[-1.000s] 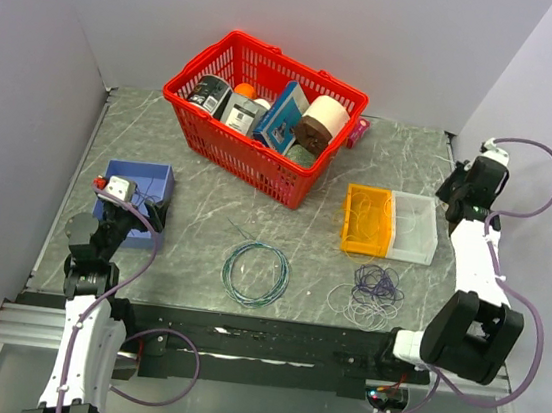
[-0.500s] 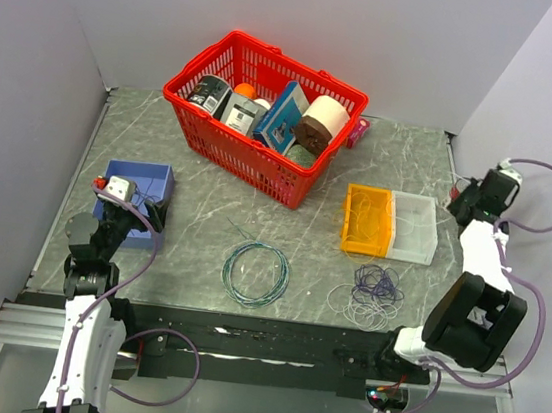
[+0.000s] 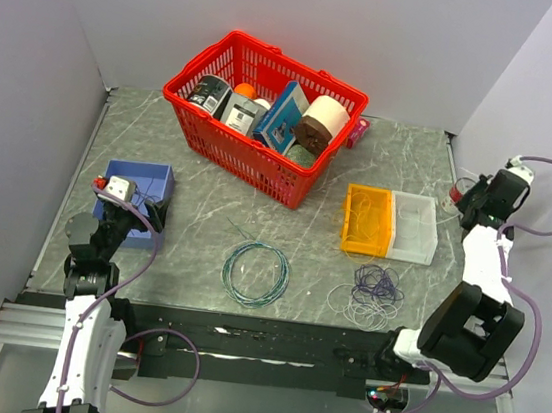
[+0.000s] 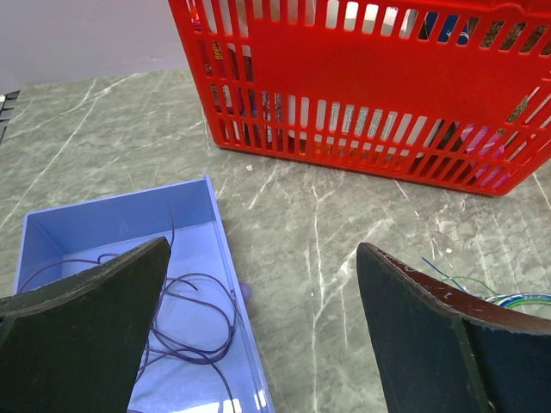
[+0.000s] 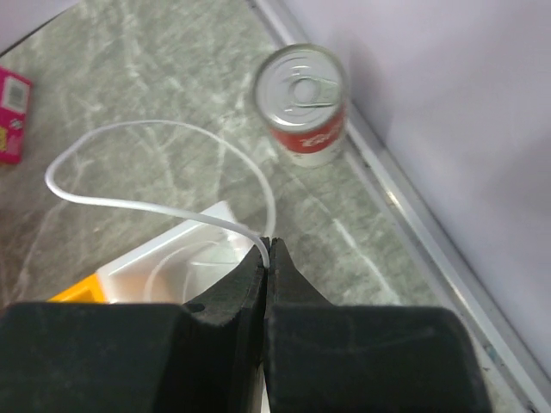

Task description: Untangle the cables

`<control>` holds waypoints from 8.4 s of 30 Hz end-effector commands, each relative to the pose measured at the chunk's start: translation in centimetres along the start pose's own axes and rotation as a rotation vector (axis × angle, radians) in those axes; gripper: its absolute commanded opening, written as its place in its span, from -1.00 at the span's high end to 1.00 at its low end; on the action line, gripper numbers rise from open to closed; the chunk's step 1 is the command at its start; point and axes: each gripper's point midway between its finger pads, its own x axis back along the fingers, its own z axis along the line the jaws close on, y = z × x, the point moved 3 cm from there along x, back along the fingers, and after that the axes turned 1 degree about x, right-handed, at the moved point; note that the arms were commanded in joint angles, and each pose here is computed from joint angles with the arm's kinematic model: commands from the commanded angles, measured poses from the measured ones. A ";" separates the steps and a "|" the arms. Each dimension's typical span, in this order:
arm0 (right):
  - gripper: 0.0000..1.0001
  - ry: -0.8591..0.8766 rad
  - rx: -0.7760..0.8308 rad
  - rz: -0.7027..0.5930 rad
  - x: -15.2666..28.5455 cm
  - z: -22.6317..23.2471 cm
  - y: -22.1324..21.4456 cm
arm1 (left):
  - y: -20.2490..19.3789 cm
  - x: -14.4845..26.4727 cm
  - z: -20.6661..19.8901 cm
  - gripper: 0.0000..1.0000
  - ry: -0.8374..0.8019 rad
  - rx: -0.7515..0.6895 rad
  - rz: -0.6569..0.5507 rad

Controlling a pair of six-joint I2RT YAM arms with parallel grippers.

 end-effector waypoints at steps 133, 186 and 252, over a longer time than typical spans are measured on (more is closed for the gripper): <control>1.00 1.566 0.782 0.127 34.3 39.6 -13.1 | 4.9 2.3 -7.4 -0.56 -0.482 -0.073 -0.102; 1.00 1.819 0.786 0.067 35.8 41.9 -14.3 | 13.3 3.3 -9.2 -0.28 -0.733 -0.523 -0.154; 1.00 1.720 0.758 0.069 35.8 43.5 -12.0 | 9.8 1.2 -9.4 -0.12 -0.718 -0.359 -0.043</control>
